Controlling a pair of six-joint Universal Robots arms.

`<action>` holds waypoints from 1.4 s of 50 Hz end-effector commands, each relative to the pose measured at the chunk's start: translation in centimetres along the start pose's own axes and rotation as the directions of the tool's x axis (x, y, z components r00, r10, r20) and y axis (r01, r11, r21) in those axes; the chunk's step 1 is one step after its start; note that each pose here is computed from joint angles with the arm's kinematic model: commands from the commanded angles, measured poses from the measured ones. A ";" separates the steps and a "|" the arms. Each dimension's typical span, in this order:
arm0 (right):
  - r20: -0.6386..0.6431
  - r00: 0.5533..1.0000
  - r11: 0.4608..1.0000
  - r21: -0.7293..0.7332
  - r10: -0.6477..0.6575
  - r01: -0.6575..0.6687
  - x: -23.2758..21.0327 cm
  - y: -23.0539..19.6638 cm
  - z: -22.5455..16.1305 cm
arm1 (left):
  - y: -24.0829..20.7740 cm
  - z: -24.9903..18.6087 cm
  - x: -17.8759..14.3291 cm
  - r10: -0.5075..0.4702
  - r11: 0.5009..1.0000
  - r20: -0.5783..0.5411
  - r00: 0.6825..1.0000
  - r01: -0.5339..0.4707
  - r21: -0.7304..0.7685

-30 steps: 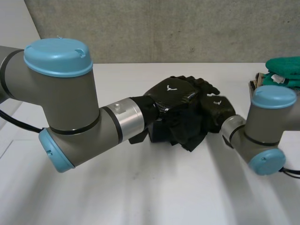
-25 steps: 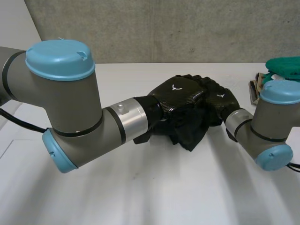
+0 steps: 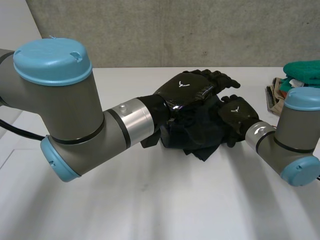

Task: Fold the laundry.

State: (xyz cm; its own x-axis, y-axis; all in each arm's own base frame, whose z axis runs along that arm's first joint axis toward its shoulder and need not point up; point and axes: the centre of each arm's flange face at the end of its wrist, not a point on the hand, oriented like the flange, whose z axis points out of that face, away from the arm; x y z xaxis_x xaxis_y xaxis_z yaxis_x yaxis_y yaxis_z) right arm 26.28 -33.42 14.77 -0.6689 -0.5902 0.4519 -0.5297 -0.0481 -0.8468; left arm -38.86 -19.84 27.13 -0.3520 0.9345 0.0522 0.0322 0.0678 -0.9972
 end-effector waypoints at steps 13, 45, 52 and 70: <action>0.079 0.979 0.976 0.127 -0.187 0.176 -2.1 1.5 1.6 | 0.7 -0.5 -1.2 -0.028 0.999 0.031 0.999 0.028 -0.021; -0.108 0.994 0.931 0.360 -0.015 0.053 0.6 -3.0 6.0 | -0.9 -1.6 -2.2 -0.049 0.998 0.061 0.997 0.047 0.032; -0.296 0.953 0.853 0.512 0.063 0.103 8.1 -9.2 5.6 | -4.2 -2.3 -2.7 -0.036 0.993 0.083 0.996 0.026 0.119; -0.590 0.750 0.823 0.557 0.298 0.111 32.4 -6.9 -0.7 | -6.5 -2.7 -3.1 -0.073 0.976 0.074 0.995 0.056 0.211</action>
State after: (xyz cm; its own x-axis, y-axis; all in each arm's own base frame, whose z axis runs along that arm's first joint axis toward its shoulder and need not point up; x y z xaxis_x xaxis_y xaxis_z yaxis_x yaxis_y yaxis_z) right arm 14.67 -49.35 36.64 -0.9540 -0.0170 0.2993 -0.2271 -0.6106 -0.7586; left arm -35.18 -22.20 34.46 -0.4236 0.8990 0.1110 -0.1982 0.0276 -0.9798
